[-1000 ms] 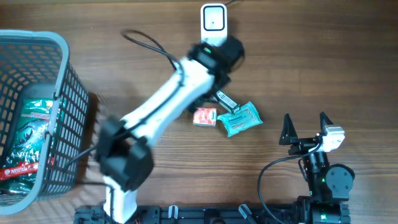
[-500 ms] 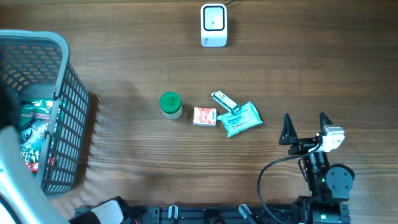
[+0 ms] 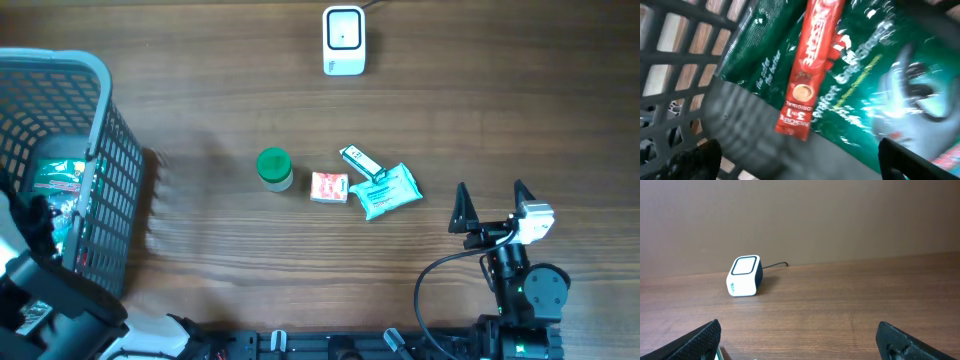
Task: Scan the item barcode
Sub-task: 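Move the left gripper back into the basket and grasp the red Nescafe stick, then carry the Nescafe stick under the scanner and drop it right of the wipes, then reach into the basket and grasp the green glove package with the left gripper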
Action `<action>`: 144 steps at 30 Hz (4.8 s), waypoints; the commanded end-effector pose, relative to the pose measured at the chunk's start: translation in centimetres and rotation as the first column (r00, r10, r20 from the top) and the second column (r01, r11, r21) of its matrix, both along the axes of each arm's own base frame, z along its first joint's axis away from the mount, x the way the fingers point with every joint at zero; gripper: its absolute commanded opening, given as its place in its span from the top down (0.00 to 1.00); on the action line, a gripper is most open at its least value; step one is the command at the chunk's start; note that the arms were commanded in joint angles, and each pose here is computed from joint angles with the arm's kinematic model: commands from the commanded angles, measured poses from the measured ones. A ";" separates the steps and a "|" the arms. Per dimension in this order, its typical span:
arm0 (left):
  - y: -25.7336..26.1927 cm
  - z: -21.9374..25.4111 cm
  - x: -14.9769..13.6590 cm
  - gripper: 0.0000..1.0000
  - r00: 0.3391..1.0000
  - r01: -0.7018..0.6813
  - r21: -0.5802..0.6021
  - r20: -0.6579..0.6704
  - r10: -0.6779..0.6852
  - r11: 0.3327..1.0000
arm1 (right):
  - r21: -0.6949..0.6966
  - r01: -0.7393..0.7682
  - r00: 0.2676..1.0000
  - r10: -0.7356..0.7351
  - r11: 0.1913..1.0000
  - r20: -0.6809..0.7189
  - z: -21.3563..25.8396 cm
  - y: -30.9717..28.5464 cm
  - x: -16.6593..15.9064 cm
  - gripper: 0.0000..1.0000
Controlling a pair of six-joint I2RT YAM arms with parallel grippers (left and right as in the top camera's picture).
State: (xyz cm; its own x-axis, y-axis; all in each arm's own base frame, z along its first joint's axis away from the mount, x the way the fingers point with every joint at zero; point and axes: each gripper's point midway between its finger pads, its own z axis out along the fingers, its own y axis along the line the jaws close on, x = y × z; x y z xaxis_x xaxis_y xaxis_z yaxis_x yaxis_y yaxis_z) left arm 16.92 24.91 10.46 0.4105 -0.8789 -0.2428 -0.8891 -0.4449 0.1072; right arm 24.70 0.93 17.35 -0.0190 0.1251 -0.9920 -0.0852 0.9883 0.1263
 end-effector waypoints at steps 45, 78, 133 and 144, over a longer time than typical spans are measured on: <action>3.4 -8.7 -2.8 0.17 0.987 0.160 0.166 -0.049 -0.154 0.973 | -0.019 -0.010 1.000 0.010 1.000 0.010 0.2 0.2 0.0 0.00; -12.2 36.0 16.6 0.96 -0.294 0.440 0.623 0.780 -0.552 0.647 | -0.019 -0.010 1.000 0.010 1.000 0.010 0.2 0.2 0.0 0.00; 3.8 10.0 6.3 0.00 0.870 -0.423 0.165 0.350 0.348 0.891 | -0.019 -0.010 1.000 0.010 1.000 0.011 0.2 0.2 0.0 0.00; 2.7 -2.1 10.5 0.00 0.896 -0.430 0.015 0.127 0.425 0.903 | -0.019 -0.010 1.000 0.010 1.000 0.010 0.2 0.2 0.0 0.01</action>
